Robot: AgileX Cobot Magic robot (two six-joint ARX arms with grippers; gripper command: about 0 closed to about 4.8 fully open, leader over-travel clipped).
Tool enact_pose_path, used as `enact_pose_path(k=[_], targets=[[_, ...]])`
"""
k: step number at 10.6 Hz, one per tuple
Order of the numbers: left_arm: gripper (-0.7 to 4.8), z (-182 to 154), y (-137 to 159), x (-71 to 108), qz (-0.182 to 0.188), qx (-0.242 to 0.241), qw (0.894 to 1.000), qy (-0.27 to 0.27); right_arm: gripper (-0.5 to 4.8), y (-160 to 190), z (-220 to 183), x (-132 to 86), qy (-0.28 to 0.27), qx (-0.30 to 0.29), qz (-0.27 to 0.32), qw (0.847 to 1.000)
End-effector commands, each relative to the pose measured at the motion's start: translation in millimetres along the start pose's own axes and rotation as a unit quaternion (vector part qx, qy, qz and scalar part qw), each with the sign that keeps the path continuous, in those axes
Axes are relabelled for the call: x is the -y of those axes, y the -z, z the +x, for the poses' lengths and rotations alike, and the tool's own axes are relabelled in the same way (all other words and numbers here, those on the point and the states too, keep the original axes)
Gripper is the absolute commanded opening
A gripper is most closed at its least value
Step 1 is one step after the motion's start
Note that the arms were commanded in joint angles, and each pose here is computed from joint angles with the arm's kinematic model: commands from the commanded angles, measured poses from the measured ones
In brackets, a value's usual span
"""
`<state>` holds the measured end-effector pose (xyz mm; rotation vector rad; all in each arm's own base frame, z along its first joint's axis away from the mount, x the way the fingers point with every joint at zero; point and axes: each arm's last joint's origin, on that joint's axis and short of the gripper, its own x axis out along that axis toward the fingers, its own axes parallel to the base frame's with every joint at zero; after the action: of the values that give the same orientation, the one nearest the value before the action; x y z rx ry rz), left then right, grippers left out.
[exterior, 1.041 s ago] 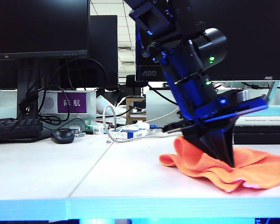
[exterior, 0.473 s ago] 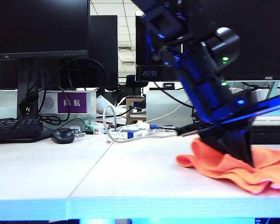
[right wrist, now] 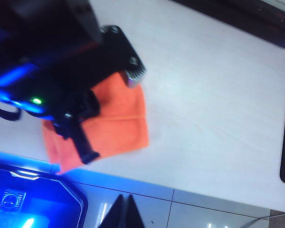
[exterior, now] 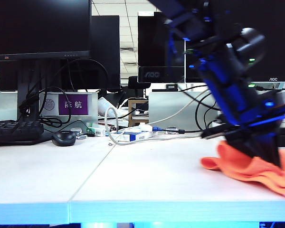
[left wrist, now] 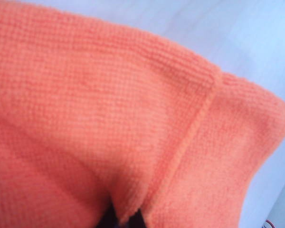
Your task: Wipe the table from left to right using the rag.
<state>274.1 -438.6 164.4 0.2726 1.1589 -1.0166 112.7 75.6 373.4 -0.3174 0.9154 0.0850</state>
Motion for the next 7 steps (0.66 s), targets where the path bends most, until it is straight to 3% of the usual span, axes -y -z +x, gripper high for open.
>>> enact_pose_path(k=[1,7], targets=[[-0.05,25.6,8.5,17.0,0.001,-0.034,0.999,0.015,-0.01,0.3,-1.7,0.8,0.0,0.003,0.005,1.0],[-0.05,46.3,-5.3,32.5,-0.008,-0.01,0.999,0.048,-0.01,0.3,-1.7,0.7,-0.002,0.002,0.006,1.0]])
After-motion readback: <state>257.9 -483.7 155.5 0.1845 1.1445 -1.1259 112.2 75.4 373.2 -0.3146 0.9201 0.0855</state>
